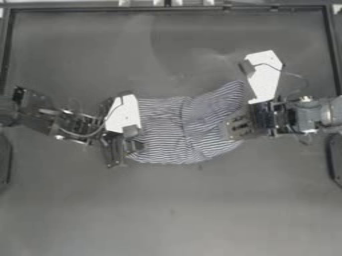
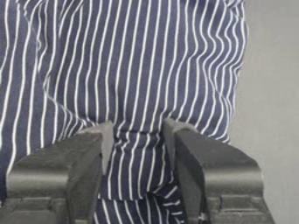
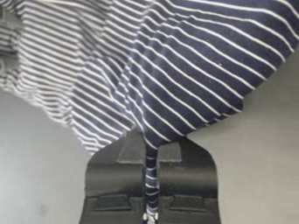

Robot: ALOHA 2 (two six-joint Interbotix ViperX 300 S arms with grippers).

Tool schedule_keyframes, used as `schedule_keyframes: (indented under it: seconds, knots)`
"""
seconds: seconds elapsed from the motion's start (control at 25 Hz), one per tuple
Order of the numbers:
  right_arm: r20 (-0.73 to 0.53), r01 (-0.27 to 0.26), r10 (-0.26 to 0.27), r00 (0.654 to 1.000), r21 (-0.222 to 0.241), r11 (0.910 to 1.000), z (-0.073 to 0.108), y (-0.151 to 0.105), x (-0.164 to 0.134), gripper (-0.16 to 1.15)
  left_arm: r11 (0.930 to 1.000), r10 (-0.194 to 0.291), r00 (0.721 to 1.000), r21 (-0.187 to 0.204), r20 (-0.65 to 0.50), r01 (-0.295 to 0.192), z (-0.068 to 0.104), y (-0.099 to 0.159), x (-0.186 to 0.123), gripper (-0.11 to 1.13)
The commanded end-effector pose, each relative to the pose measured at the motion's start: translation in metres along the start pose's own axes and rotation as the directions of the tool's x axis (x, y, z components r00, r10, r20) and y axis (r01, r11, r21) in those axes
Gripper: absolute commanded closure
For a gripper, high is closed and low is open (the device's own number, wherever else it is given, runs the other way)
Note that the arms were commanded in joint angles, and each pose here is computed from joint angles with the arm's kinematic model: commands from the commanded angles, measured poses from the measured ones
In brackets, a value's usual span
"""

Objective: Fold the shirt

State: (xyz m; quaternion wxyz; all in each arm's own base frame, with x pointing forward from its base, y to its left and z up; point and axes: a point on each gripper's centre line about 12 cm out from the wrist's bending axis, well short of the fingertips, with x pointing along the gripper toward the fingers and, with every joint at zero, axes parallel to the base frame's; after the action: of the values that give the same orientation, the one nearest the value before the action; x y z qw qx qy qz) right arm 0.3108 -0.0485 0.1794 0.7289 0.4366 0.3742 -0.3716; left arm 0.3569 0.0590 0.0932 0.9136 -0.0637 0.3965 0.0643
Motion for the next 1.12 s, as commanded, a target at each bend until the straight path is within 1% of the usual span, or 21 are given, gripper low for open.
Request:
schedule_keyframes:
  seconds: [0.04,0.16,0.32,0.44,0.56,0.72,0.8,0.96,1.12]
  knots:
    - [0.013,-0.037,0.037,0.999,0.011,0.9993,0.013,0.018,-0.021,0.91,0.9998,-0.018,0.999,0.003,0.040,0.018,0.015,-0.002,0.010,0.23]
    - [0.018,-0.023,0.023,1.000,0.008,0.9997,0.018,0.022,-0.026,0.91,0.9994,-0.032,0.998,0.009,0.052,0.032,0.020,-0.003,0.023,0.23]
    - [0.014,-0.009,0.009,1.000,0.011,0.9999,0.020,0.024,-0.030,0.91,0.9990,-0.043,0.996,0.012,0.074,0.042,0.029,-0.004,0.033,0.23]
    - [0.003,-0.006,0.006,1.000,-0.004,1.0000,0.021,0.027,-0.033,0.91,0.9992,-0.040,0.995,0.012,0.091,0.039,0.037,-0.002,0.036,0.23]
    - [-0.007,-0.006,0.006,1.000,-0.017,0.9998,0.027,0.030,-0.036,0.91,0.9991,-0.043,0.993,0.014,0.115,0.041,0.046,-0.003,0.036,0.23]
    - [-0.019,-0.014,0.013,1.000,-0.037,0.9992,0.030,0.037,-0.035,0.91,0.9992,-0.039,0.991,0.012,0.128,0.038,0.053,0.000,0.038,0.23]
    - [-0.035,0.004,-0.005,0.999,-0.039,0.9992,0.031,0.037,-0.030,0.91,0.9992,-0.041,0.989,0.012,0.142,0.039,0.057,0.000,0.035,0.23]
    - [-0.054,0.015,-0.017,0.998,-0.052,0.9986,0.031,0.037,-0.026,0.91,0.9993,-0.036,0.984,0.014,0.176,0.034,0.067,0.001,0.021,0.23]
    - [-0.061,0.026,-0.029,0.998,-0.051,0.9984,0.032,0.035,-0.026,0.91,0.9996,-0.028,0.974,0.014,0.223,0.026,0.079,0.002,-0.001,0.22]
